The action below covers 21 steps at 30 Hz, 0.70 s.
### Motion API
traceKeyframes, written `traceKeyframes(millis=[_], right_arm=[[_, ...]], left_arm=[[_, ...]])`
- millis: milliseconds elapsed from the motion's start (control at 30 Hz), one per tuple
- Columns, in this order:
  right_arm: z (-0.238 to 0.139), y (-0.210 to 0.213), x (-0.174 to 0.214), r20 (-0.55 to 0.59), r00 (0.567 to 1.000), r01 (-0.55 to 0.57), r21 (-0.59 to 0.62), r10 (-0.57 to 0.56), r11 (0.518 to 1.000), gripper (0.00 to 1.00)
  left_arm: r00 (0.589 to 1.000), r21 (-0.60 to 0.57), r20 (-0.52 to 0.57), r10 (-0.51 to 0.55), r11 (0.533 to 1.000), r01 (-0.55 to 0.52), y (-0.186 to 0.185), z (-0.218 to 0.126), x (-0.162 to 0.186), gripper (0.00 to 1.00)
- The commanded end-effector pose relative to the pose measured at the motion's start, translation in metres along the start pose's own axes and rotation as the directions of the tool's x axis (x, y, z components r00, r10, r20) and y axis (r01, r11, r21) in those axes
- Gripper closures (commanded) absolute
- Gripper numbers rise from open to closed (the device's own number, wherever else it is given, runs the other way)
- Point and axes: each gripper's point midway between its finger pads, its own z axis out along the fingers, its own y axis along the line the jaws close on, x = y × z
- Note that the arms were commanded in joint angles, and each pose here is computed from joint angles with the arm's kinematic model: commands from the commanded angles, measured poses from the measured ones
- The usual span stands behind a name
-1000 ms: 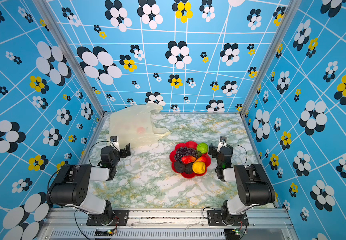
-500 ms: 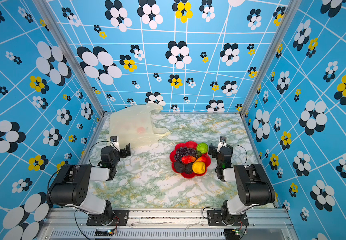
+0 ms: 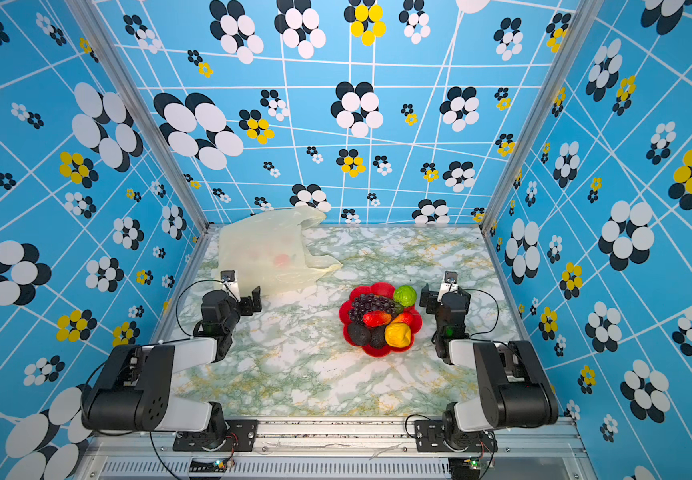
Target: Place the fruits into the plastic bag
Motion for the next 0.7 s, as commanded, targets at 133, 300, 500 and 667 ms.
traceKeyframes(millis=[133,300,500,667], right_arm=[[-0.016,-0.022,-0.048,0.0,0.983,-0.185,0.107,0.186,0.977,0.01],[-0.035,-0.016,-0.079,-0.09,0.95,-0.294,0.072,0.299,0.953,0.01],[-0.063,0.016,-0.106,-0.233,0.902,-0.392,-0.095,0.363,0.915,0.01],[-0.088,0.048,-0.117,-0.384,0.844,-0.48,-0.229,0.375,0.847,0.01]], left_arm=[[0.982,-0.158,-0.026,-0.186,0.971,0.18,0.024,-0.032,-0.038,0.01],[0.929,-0.139,-0.075,-0.361,0.927,0.349,0.018,-0.065,-0.06,0.01],[0.895,-0.035,-0.133,-0.426,0.904,0.425,-0.002,-0.103,-0.078,0.01],[0.84,0.051,-0.235,-0.488,0.857,0.513,-0.025,-0.126,-0.086,0.01]])
